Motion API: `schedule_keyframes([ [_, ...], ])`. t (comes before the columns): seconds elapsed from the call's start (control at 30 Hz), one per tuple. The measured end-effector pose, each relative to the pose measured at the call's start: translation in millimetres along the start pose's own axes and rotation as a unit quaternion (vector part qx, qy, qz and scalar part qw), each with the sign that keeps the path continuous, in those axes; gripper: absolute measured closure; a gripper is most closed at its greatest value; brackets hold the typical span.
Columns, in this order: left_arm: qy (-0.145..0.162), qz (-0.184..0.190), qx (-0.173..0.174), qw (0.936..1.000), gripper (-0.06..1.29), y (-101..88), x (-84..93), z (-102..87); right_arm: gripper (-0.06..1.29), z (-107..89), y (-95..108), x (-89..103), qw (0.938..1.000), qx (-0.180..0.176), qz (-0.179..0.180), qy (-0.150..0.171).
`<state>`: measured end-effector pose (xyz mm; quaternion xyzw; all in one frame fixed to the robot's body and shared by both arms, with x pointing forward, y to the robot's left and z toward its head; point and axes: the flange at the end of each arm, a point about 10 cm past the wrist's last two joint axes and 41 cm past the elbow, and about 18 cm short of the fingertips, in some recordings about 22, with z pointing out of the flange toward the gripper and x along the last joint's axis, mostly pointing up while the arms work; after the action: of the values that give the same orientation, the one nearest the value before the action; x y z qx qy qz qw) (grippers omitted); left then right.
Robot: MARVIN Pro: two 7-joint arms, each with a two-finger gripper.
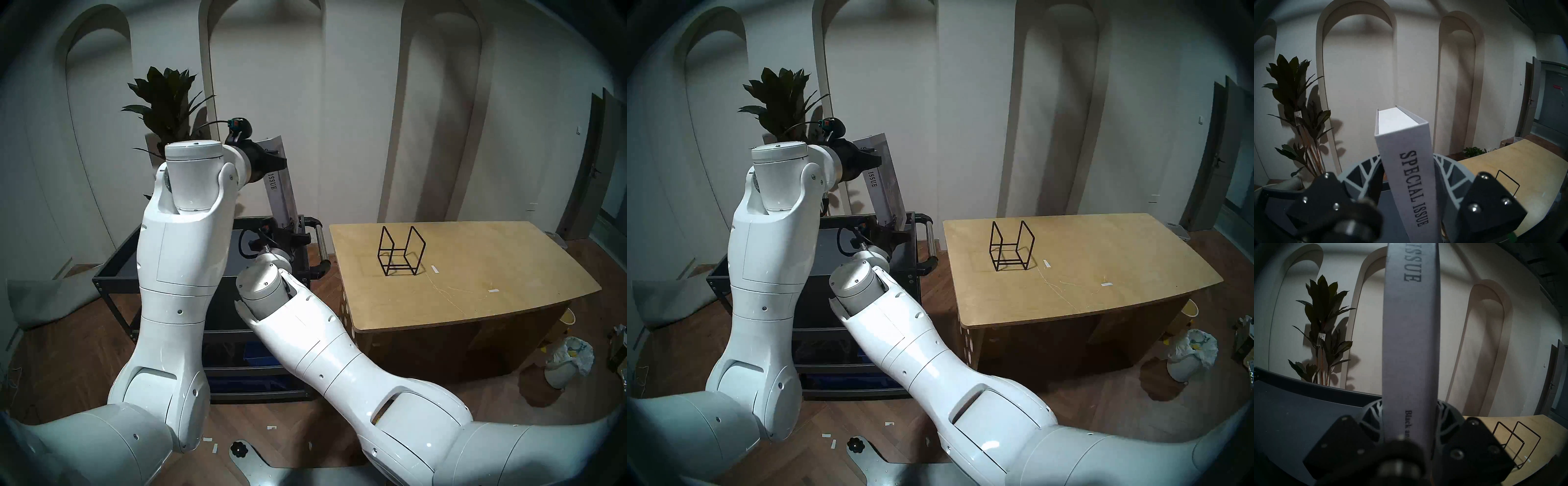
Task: Transfer books between table and cart
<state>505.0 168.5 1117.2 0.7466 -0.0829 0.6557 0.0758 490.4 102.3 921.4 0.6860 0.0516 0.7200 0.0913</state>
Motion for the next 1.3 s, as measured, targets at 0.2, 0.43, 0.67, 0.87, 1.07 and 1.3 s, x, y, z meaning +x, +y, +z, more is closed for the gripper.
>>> schedule_keyframes([
  [0.2,-0.013,-0.005,0.013,0.9998,0.65,-1.2,-3.4,11.2,0.87,1.2,-0.6,-1.9,1.0000,0.005,-0.001,0.001],
  [0.43,-0.026,-0.003,0.026,0.9993,0.02,0.4,-7.9,20.5,0.87,3.2,0.4,-4.7,1.0000,0.006,-0.001,0.001],
  [0.67,-0.025,-0.007,0.034,0.9991,0.21,1.0,-5.5,22.5,0.87,6.4,2.4,-5.2,1.0000,0.007,0.000,0.000],
  [0.87,-0.024,-0.016,0.037,0.9989,0.53,0.7,-4.4,23.2,0.87,7.7,2.5,-4.1,1.0000,0.009,0.000,0.002],
  [1.07,-0.023,-0.020,0.036,0.9989,0.62,2.6,-3.8,23.5,0.87,8.0,2.5,-3.8,1.0000,0.008,0.000,0.004],
  [1.3,-0.019,-0.021,0.035,0.9990,0.81,3.8,-1.9,22.0,0.87,7.8,3.4,-2.7,0.9998,0.016,-0.001,0.010],
])
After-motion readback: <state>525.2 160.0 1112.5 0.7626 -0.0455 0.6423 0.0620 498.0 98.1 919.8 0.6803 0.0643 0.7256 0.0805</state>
